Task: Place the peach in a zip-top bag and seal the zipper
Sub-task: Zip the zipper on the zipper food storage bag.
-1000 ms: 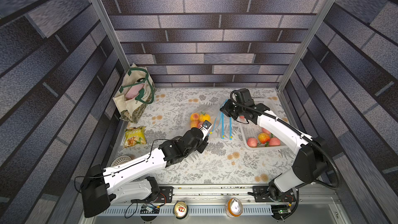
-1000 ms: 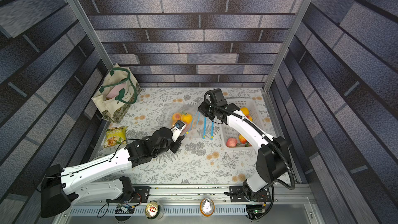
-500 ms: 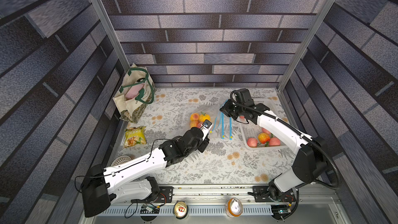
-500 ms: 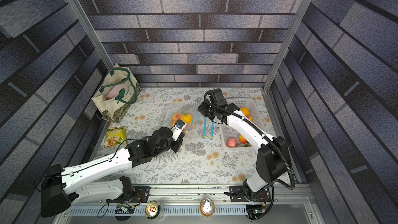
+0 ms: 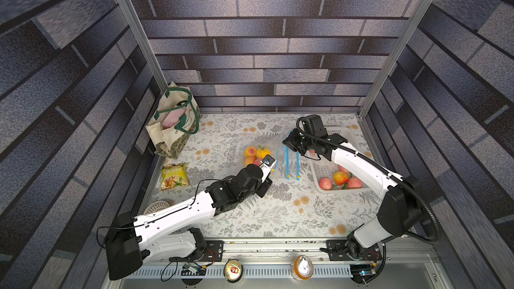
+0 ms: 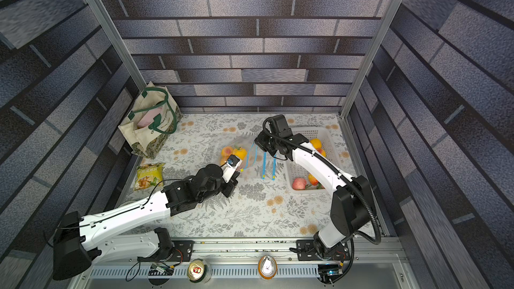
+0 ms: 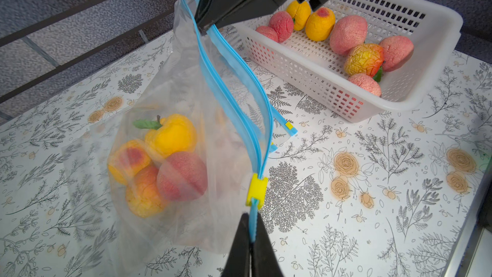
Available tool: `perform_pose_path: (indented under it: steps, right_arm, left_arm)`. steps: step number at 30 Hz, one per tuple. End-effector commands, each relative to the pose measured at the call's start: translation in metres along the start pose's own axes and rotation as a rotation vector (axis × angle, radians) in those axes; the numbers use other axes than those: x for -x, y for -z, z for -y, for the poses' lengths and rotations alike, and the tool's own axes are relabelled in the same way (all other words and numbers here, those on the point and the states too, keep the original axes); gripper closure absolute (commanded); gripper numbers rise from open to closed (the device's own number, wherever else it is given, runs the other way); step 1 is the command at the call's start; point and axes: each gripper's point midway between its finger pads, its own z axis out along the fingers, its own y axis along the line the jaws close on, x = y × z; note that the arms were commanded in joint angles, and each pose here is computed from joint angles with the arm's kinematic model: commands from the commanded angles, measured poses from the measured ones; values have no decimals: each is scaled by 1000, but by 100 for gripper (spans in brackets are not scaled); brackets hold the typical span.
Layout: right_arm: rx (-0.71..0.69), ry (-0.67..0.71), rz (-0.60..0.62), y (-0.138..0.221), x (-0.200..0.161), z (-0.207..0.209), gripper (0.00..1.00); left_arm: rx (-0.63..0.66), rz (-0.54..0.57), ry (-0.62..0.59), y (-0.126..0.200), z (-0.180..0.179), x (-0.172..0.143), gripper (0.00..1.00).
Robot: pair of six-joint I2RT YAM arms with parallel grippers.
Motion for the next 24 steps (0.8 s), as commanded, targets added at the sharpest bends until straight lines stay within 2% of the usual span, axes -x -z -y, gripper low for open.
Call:
perform_pose_path:
  steps: [1, 6, 7, 9, 11, 13, 16, 18, 22, 24]
  right_arm:
    - [9, 3, -2, -2, -1, -6, 100]
    - [1, 48, -5, -2, -2, -4, 100]
    - [-7, 77, 4, -1, 0, -3, 97]
    - [-10, 217, 23, 5, 3, -3, 75]
    - [5, 450, -1, 14, 1, -11, 55]
    - [-7, 656, -4, 31, 1, -20, 48]
    - [18, 911, 79, 64, 7, -39, 42]
    - [146, 1089, 70, 81, -8, -61, 42]
    - [654, 1455, -88, 111, -84, -101, 43]
    - [748, 1565, -90, 111, -97, -113, 43]
  left_arm:
    - [-9, 12, -7, 2, 2, 3, 100]
    - [-35, 20, 11, 9, -1, 2, 100]
    - [-42, 18, 14, 12, -2, 1, 100]
    - [-74, 14, 19, 18, -6, -2, 100]
    - [-121, 7, 38, 26, -13, -5, 100]
    - [-155, 25, 66, 33, -20, -5, 100]
    - [-176, 53, 120, 45, -37, 3, 100]
    - [-212, 64, 171, 54, -48, 10, 100]
    - [-301, 19, 188, 68, -62, 14, 100]
    - [-341, -3, 186, 77, -69, 19, 100]
